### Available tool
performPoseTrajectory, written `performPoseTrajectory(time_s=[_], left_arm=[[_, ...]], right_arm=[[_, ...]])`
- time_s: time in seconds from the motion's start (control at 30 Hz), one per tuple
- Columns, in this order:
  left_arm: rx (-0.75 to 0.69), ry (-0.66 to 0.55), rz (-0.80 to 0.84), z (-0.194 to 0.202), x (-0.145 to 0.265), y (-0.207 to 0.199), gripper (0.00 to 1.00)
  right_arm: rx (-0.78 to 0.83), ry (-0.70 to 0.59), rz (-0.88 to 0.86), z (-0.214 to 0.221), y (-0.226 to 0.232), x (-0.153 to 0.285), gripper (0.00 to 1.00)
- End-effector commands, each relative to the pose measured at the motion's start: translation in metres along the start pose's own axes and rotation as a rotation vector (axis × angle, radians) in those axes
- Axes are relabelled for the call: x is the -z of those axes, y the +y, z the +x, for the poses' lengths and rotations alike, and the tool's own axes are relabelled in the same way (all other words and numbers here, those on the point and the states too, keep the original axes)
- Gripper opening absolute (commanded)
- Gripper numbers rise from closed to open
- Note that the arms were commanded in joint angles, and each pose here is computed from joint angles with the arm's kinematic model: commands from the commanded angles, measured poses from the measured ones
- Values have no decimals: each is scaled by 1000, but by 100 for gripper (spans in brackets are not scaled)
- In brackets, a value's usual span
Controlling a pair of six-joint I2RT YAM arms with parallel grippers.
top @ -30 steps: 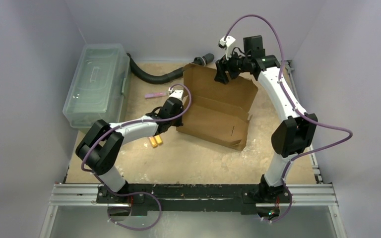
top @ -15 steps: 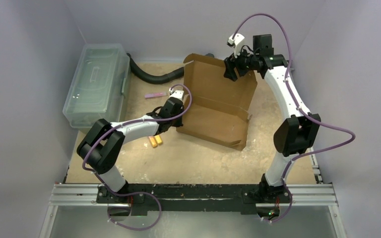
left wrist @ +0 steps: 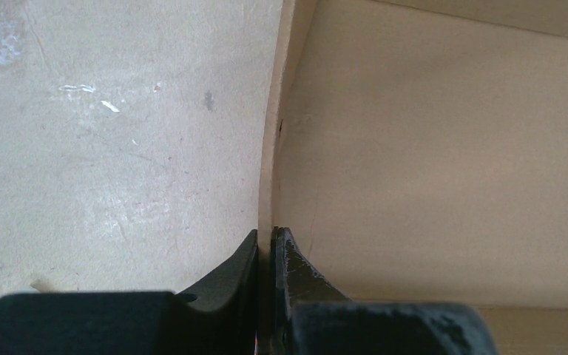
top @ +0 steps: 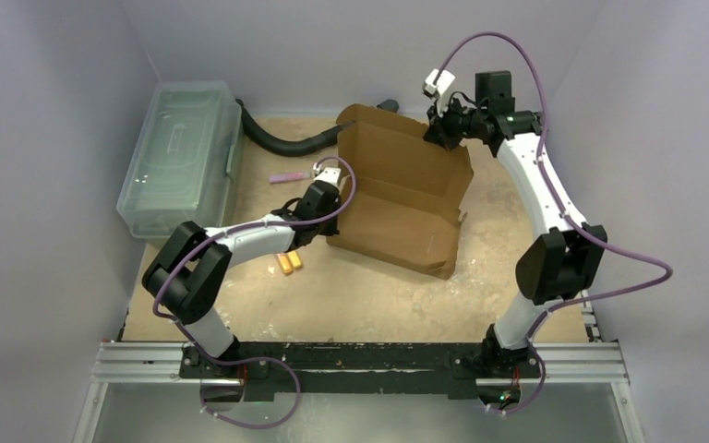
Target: Fold the paper box
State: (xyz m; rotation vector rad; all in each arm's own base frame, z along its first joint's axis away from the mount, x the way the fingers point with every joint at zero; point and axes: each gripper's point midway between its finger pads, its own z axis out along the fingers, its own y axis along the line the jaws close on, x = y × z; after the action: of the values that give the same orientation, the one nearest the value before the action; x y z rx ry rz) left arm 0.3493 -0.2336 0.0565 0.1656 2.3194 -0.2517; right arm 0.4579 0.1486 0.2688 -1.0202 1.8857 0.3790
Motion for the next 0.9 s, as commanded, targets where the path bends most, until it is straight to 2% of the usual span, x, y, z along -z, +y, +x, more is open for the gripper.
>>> performPoseTrajectory(time_s=[0.0, 0.13, 0.27, 0.43, 0.6, 0.87], left_arm=[[5, -20, 2, -14, 1, 4, 1], [6, -19, 10, -21, -4, 6, 3], [2, -30, 25, -29, -7, 5, 10], [5, -34, 41, -34, -8, 3, 10], [24, -26, 57, -34, -11, 3, 25], [60, -29, 70, -33, -3, 6, 42]], right_arm=[[18, -106, -72, -27, 28, 22, 0], [-37, -105, -196, -23, 53, 23, 0], [-73, -87, -298, -15, 73, 24, 0], [-79, -76, -341, -11, 82, 26, 0], [-47, -48, -306, -6, 81, 26, 0], [-26, -34, -260, -2, 76, 27, 0]])
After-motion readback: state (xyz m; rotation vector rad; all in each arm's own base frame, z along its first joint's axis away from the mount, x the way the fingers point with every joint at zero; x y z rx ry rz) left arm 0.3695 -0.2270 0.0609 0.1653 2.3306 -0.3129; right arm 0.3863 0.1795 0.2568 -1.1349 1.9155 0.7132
